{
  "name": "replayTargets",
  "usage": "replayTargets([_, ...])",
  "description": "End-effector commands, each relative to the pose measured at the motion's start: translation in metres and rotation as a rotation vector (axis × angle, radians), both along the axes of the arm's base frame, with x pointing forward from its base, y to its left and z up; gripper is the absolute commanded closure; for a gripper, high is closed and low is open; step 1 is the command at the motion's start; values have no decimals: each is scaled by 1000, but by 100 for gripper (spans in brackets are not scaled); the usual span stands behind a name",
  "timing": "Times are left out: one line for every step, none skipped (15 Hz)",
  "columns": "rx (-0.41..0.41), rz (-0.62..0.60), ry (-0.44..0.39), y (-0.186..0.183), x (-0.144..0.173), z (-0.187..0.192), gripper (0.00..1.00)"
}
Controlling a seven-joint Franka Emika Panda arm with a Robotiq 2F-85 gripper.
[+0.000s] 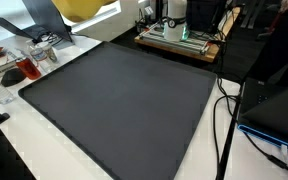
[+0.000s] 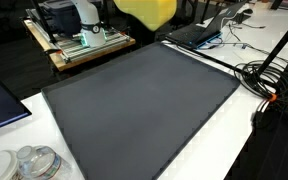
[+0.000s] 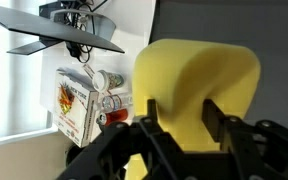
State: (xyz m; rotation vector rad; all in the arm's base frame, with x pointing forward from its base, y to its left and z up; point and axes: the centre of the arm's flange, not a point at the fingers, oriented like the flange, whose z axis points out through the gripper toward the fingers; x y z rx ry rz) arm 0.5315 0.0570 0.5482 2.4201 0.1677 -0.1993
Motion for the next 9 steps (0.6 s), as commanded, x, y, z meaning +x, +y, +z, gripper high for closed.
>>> replayTargets([-37,-8,-1,5,-4,4,18])
replayTargets([-37,-5,2,6,-4,4,12])
replayTargets([-35,-3,3,6,-4,4,4])
replayTargets([-35,-2,5,7,-4,3,1])
replayTargets([-33,-1,6,7,-3,3,0])
replayTargets([-33,0,7,8,-3,2,0])
replayTargets([-33,0,8,8,-3,2,0])
replayTargets([-28,0,13,7,-3,2,0])
replayTargets([-22,1,14,7,-2,2,0])
